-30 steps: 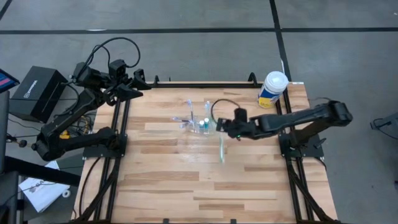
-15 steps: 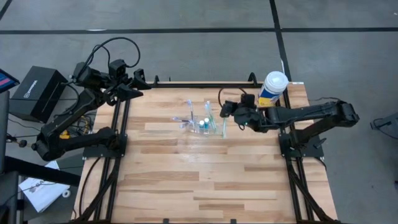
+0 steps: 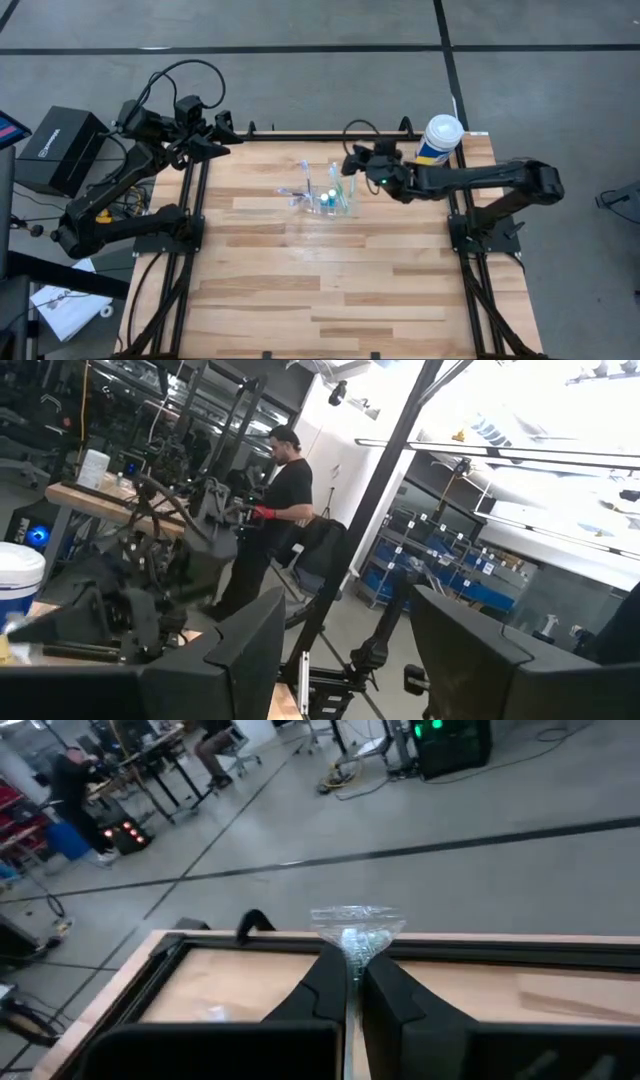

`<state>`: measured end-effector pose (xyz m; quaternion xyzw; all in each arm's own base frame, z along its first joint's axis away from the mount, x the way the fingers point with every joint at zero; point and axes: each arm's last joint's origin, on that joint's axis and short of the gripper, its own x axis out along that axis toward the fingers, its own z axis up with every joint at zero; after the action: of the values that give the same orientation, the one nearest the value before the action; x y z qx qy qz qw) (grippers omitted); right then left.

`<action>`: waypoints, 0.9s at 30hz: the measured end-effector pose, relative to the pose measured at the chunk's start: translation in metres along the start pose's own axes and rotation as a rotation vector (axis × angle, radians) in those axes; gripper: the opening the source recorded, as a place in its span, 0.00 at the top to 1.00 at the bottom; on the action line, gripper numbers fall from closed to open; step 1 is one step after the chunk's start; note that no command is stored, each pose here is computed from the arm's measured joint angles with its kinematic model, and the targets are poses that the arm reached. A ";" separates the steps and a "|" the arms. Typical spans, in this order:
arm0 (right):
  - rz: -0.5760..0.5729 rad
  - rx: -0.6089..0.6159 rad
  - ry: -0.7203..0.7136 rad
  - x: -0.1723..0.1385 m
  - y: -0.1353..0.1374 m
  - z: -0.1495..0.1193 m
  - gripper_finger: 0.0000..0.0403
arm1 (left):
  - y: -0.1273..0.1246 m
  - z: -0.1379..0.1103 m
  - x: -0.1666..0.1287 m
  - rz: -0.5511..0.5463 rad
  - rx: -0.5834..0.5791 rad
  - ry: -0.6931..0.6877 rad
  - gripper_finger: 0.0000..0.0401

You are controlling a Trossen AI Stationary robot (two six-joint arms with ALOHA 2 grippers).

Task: Pick & Place toothbrushing station
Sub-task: Put the green toothbrush into the transparent organizer

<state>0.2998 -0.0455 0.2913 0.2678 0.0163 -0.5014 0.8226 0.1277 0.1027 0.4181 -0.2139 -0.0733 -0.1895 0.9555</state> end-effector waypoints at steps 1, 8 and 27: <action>0.008 -0.002 -0.002 0.003 0.002 -0.003 1.00 | 0.000 0.000 0.000 0.000 0.000 0.000 0.48; 0.024 -0.008 0.018 0.019 0.009 -0.024 1.00 | 0.000 0.000 0.000 -0.004 0.002 0.004 0.48; -0.042 -0.119 0.025 0.023 -0.002 -0.041 1.00 | 0.000 -0.001 0.000 -0.015 0.002 0.018 0.48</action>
<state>0.3197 -0.0460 0.2483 0.2242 0.0620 -0.5131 0.8262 0.1275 0.1021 0.4177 -0.2106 -0.0663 -0.1984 0.9549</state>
